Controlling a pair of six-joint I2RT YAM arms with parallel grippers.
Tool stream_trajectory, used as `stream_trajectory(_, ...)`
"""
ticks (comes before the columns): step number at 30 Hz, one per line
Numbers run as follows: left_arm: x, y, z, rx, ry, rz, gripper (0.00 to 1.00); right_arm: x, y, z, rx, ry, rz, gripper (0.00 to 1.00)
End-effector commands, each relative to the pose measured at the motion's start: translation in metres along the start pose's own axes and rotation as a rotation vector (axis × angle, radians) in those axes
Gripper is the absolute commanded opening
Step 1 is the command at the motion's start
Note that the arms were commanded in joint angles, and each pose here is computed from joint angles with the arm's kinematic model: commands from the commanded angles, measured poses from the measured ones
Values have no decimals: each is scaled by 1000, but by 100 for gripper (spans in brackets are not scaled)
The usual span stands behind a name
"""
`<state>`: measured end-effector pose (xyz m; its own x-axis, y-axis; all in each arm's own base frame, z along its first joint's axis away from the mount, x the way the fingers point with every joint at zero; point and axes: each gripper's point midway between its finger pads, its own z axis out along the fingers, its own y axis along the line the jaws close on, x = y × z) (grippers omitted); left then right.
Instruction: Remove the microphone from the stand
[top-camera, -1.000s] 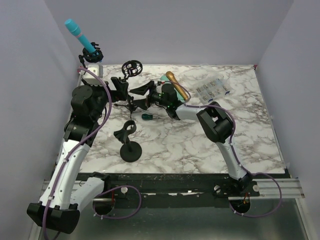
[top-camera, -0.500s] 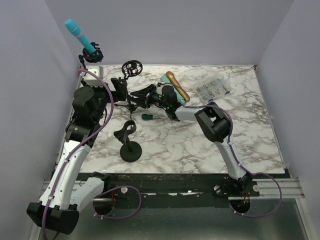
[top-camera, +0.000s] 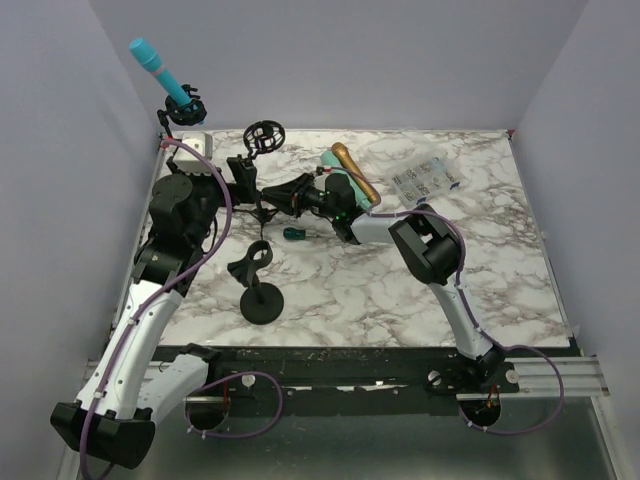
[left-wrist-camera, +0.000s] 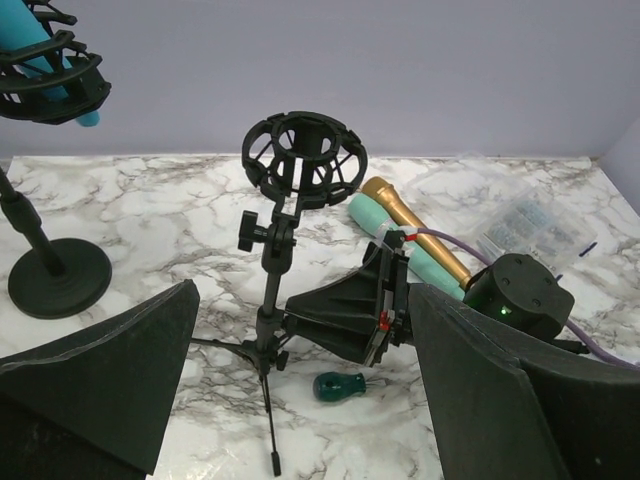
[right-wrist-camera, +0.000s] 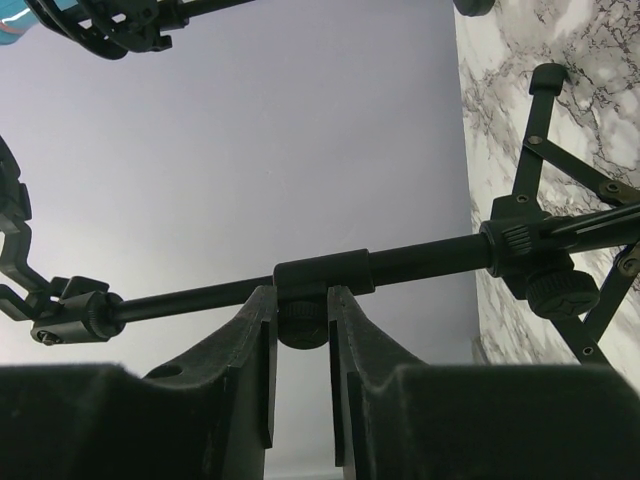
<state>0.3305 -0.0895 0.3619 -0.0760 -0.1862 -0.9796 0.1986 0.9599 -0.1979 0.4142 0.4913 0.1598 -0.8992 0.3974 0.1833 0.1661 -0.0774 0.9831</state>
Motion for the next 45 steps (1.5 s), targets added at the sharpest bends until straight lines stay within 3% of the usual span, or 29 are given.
stream_trajectory(1, -4, -4, -7, -1, -13, -16, 88, 14, 7, 0, -13, 32, -27, 23)
stream_trajectory(5, -6, -12, -17, 34, -1, -47, 88, 19, 15, -2, -59, 60, -42, 42)
stream_trajectory(12, 6, -1, -25, 4, -7, 7, 88, 21, 14, -6, -34, 50, -68, 45)
stream_trajectory(15, 16, 8, -25, -28, 2, 35, 88, 20, 10, -6, -30, 46, -60, 39)
stream_trajectory(24, 23, 13, -26, -43, -2, 60, 88, 14, 2, -8, 33, -1, -148, 5)
stream_trajectory(27, 23, 14, -27, -46, -5, 60, 88, 9, -5, -8, 102, -28, -282, 1)
stream_trajectory(45, 25, 15, -28, -53, -9, 51, 88, -14, -32, -9, 486, -195, -1170, 1)
